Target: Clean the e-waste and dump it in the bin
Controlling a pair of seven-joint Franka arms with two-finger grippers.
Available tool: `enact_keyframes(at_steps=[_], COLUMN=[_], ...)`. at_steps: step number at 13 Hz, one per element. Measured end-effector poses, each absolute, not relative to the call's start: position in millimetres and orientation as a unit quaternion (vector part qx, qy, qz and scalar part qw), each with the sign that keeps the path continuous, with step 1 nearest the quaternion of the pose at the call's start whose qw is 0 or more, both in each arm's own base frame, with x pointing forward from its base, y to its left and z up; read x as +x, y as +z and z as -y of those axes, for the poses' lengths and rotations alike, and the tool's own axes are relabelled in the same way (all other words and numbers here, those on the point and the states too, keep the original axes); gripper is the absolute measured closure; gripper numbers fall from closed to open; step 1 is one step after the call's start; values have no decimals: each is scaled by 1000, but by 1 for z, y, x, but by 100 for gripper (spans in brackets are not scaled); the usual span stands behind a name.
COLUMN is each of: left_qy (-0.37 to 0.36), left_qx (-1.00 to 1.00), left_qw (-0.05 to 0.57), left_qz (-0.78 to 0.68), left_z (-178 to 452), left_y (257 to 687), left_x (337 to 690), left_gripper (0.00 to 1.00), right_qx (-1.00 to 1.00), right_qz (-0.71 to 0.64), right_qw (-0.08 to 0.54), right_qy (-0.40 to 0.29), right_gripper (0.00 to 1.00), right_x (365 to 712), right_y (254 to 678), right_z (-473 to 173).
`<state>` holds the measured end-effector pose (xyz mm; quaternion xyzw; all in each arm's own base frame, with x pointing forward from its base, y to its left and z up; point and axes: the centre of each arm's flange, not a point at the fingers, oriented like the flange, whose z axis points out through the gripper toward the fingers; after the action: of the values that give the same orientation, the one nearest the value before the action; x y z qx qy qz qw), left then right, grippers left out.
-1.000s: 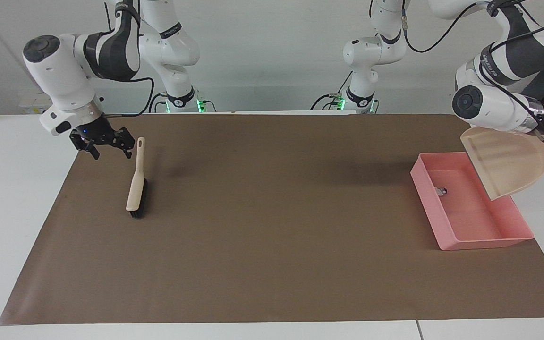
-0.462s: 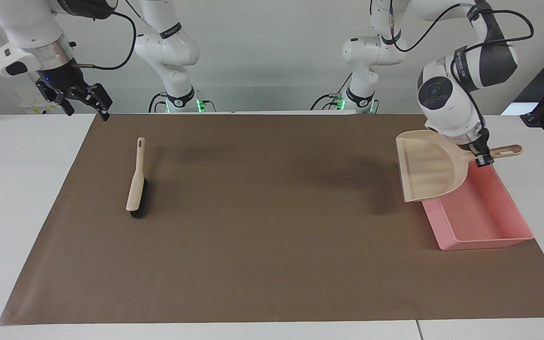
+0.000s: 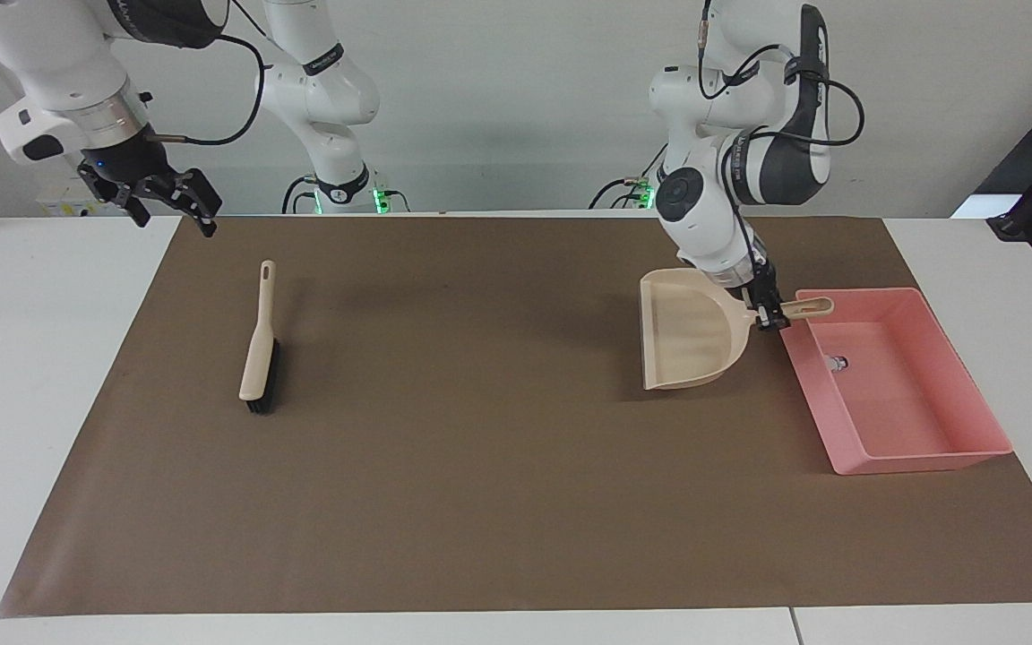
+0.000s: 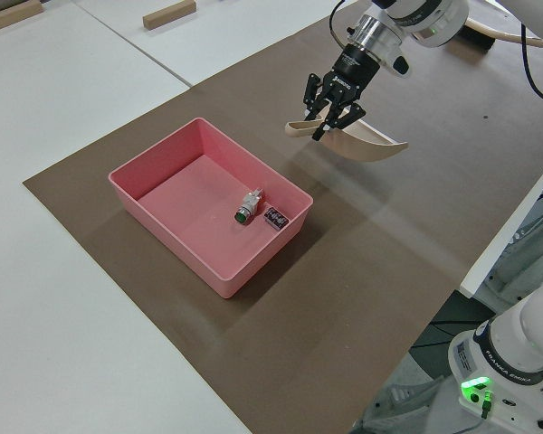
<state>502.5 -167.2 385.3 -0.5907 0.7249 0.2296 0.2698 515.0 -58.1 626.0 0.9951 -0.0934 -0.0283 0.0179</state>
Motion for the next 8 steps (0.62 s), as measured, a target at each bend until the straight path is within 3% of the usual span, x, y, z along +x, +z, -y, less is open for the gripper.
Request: enact_keyframes(at_steps=[8], left_qy=[213], left_qx=[-598], left_qw=[258], left_qz=[-728], left_z=[190], left_y=[322], left_x=[495], left_gripper=[68], right_qx=[996], right_qz=[83], right_qw=[14], right_qy=[-41], right_gripper=[0], right_x=[523], right_y=[625], right_z=[47])
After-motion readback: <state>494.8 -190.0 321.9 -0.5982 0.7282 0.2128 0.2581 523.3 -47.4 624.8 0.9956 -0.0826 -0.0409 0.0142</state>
